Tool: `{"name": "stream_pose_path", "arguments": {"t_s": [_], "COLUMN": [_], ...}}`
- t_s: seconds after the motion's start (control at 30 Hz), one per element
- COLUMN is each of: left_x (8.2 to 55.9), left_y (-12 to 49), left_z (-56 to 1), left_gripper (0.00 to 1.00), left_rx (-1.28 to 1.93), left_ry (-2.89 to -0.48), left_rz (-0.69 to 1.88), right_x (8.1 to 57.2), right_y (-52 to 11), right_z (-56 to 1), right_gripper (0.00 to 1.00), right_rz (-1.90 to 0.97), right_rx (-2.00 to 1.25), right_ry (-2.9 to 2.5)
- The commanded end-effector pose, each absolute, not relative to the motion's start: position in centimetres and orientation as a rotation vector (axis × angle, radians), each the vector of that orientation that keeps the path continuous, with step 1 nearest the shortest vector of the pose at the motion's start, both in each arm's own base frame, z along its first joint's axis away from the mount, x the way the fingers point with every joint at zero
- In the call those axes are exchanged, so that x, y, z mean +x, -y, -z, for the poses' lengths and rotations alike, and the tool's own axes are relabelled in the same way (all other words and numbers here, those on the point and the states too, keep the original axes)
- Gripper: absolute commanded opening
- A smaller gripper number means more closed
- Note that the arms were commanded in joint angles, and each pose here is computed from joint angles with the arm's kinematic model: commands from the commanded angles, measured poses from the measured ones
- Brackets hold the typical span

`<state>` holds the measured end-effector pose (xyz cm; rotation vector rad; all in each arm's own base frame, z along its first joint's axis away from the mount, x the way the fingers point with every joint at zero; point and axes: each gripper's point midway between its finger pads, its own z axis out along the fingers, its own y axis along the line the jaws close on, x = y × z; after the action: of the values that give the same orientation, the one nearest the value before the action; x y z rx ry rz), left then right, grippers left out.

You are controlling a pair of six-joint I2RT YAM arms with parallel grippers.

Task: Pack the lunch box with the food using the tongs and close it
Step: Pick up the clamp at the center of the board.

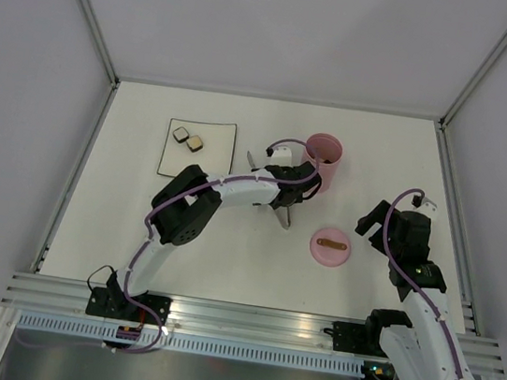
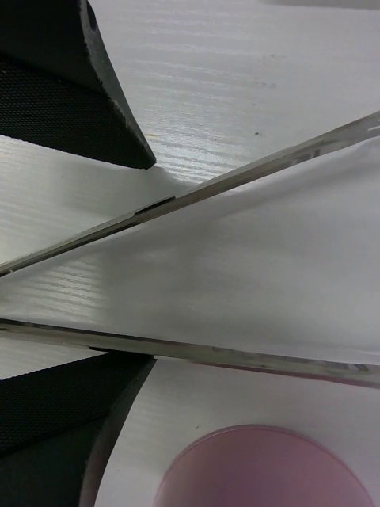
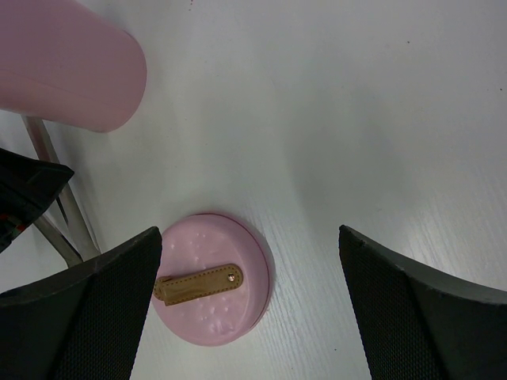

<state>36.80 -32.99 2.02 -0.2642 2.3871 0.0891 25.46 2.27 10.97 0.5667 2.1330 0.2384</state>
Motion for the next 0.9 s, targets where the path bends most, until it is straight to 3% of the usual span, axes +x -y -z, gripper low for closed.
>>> {"name": "stream_pose_path", "arguments": {"t_s": [0.0,0.2,0.3,0.47,0.6,0.87], "left_x": [37.8,37.5,37.2,36.6,36.4,38.8], "left_y": [31.6,30.9,30.2,29.1,29.0,30.7], "left_z": [-1.1,0.4,0.9,1.1,1.3,-4.9], "left_gripper": [0.97,0.89,0.78,0.71,0.59,0.51], "left_rx": [-0.427,-0.513,-0.516,-0.5,-0.47,-0.304], "left_ry": [-2.341,-2.361,-2.367,-2.385,-2.404,-2.324], "left_rz": [-0.117,-0.127,-0.183,-0.26,-0.27,-0.116], "right_x": [25.4,25.4,25.4,25.4,25.5,25.5], "right_y": [-2.1,-2.2,-2.2,-2.1,-2.0,-1.7], "right_z": [-11.3,-11.1,-11.2,-11.0,-10.9,-11.1], "right_gripper": [0.98,0.98,0.98,0.98,0.98,0.98], "right_rz": [-0.22,-0.218,-0.216,-0.21,-0.203,-0.183], "right_rx": [0.554,0.551,0.554,0.555,0.561,0.574], "right_ry": [-2.124,-2.133,-2.134,-2.141,-2.143,-2.136]}}
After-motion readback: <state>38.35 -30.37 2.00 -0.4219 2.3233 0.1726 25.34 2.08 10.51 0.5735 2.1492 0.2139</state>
